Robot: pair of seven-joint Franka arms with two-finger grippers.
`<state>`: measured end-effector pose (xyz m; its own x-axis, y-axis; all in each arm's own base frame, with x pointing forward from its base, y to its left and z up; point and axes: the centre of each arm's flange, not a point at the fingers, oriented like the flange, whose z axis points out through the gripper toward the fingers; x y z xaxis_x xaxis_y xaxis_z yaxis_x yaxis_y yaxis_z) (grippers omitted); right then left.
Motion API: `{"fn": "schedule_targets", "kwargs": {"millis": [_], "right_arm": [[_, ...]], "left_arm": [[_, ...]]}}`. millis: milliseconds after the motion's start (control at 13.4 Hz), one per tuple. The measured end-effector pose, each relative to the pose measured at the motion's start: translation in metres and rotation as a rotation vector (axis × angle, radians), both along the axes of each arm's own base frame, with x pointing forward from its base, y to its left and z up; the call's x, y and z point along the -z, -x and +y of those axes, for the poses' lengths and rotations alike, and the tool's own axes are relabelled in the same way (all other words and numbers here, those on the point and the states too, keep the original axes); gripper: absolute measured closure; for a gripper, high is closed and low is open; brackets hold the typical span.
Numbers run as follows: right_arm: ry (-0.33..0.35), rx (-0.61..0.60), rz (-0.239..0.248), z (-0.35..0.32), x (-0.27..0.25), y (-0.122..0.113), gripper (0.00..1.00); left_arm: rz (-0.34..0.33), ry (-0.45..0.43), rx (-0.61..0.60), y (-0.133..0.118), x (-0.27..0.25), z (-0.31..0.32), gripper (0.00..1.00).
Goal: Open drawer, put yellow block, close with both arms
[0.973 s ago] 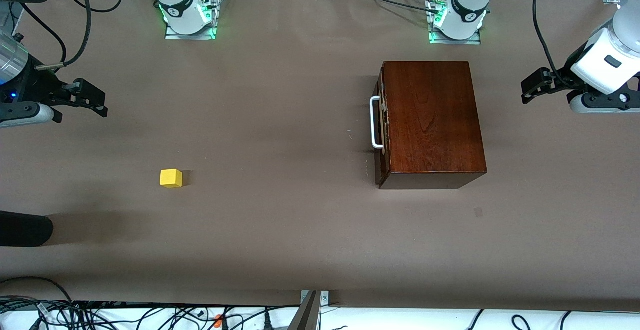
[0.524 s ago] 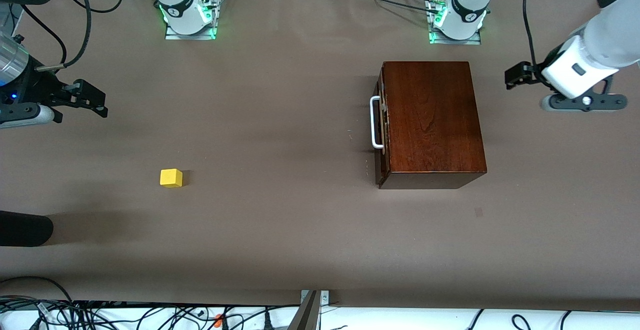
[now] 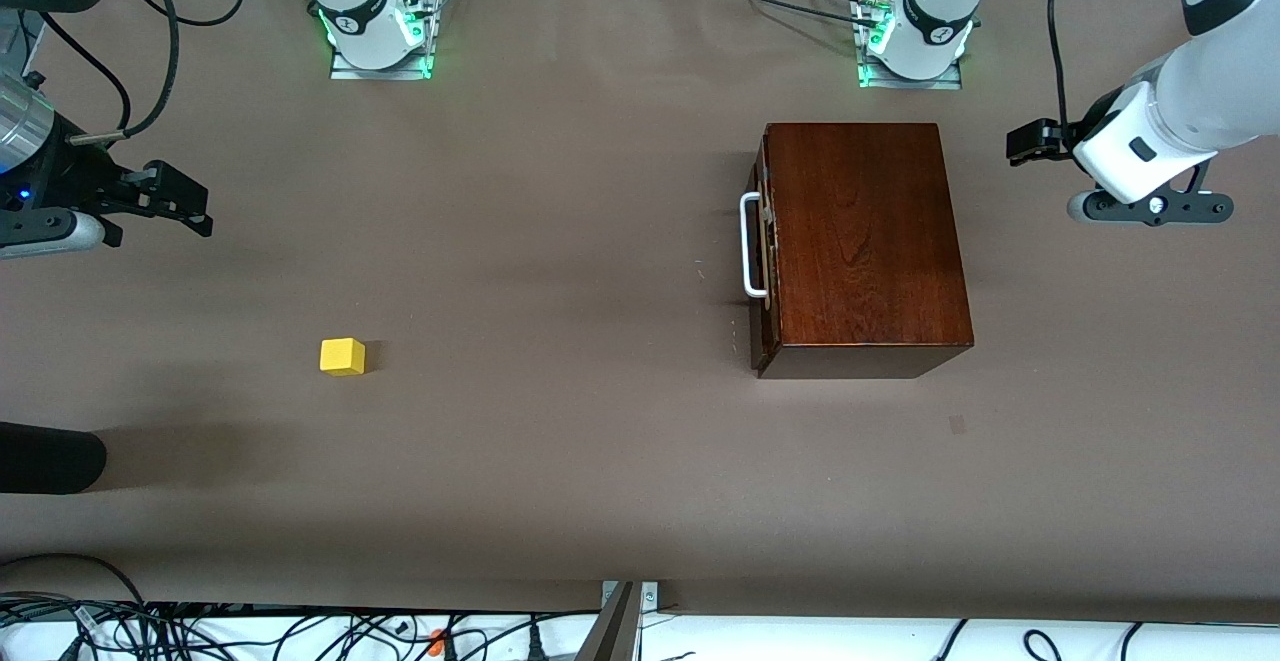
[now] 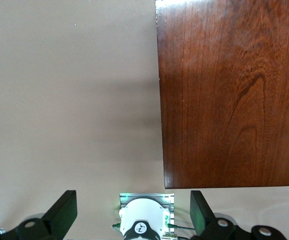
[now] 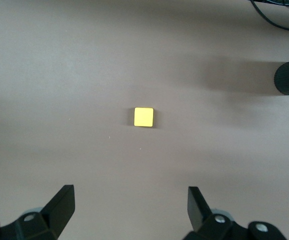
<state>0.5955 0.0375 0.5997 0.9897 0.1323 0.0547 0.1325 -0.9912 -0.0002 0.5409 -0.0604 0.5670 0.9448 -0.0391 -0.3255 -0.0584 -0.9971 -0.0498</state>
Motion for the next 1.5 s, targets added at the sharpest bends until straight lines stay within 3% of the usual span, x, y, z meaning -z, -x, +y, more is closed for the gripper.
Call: {"fn": "schedule_targets", "kwargs": {"millis": [299,449,599,1048,1272,1497], "right_arm": [[0.0,0.001,0.0,0.0,0.0,0.0,0.0],[0.0,0.002,0.0,-0.001,0.0,0.0,0.0],[0.0,0.003,0.0,-0.002,0.0,0.0,0.0],[0.0,0.003,0.0,-0.001,0.0,0.0,0.0],[0.0,0.003,0.0,-0.001,0.0,0.0,0.0],[0.0,0.002,-0.001,-0.001,0.0,0.0,0.0]], "left_arm": [[-0.003,0.008,0.027,0.0,-0.001,-0.007,0.0],[-0.005,0.058,0.025,0.0,-0.002,-0.013,0.0],[-0.026,0.123,0.057,0.001,-0.009,-0.04,0.0],[-0.055,0.165,0.195,0.014,-0.01,-0.125,0.0],[-0.1,0.198,0.149,0.01,0.002,-0.171,0.0],[-0.114,0.16,0.075,0.021,0.045,-0.259,0.0]]}}
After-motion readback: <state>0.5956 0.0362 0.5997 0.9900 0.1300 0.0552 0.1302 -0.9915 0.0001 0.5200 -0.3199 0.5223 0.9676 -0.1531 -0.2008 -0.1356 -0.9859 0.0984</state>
